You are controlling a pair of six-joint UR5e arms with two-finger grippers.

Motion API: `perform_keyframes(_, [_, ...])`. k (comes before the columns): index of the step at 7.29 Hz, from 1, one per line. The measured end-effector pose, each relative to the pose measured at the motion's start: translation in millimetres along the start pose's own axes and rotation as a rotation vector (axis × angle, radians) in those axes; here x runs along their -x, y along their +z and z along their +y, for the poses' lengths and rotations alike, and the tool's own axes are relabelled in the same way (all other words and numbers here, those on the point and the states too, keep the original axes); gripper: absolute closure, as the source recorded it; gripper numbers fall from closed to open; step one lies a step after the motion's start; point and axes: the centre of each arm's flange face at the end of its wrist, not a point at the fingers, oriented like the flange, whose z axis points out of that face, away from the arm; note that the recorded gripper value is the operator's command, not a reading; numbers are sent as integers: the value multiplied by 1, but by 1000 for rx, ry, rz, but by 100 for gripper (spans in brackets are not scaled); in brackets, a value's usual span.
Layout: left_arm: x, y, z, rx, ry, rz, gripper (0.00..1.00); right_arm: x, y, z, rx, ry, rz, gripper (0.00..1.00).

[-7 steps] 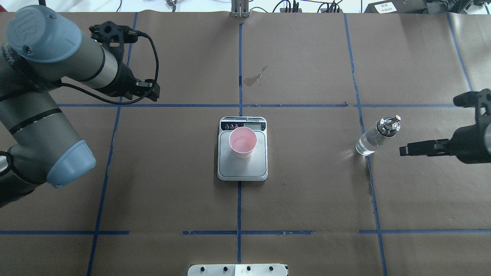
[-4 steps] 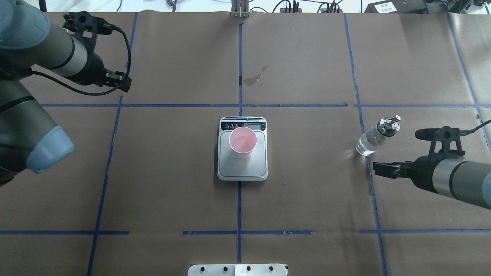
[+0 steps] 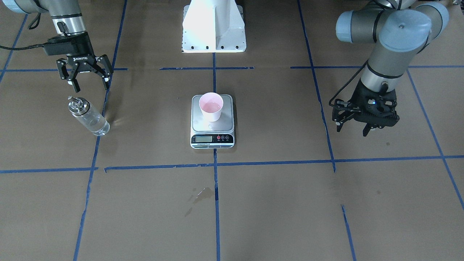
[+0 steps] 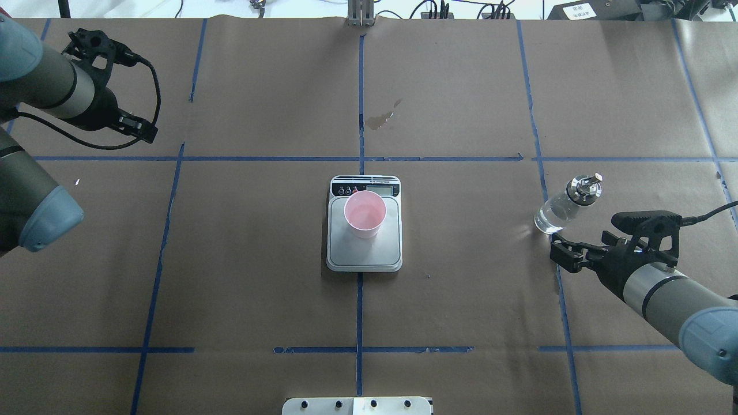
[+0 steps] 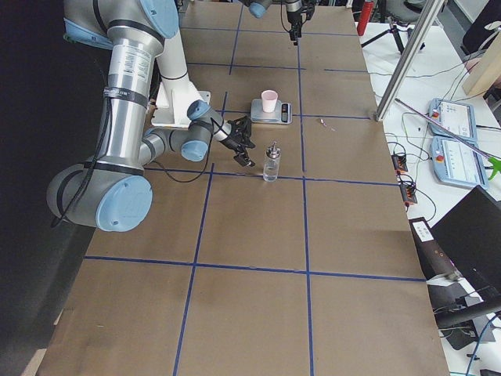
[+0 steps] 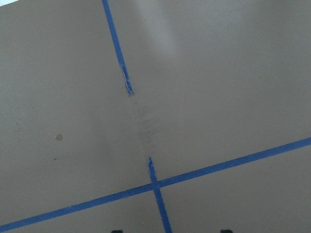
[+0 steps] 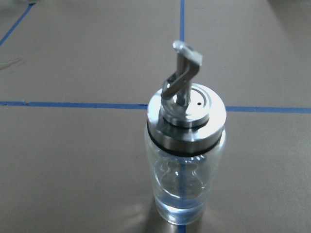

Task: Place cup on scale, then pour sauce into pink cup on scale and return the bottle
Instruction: 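Lower the right gripper around the glass bottle and close on it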

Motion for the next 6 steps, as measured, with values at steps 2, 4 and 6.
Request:
perform_keyframes(2, [25,22,11,15,8,12,21,0,10,22,-68,-18,25,0])
perform_keyframes(4, [31,24,14,29,2,40,20,1,22,41,-146,-30,23,0])
perform_keyframes(6, [31,21,14,27,2,48,19,2,35,50,-209,-12,-11,0])
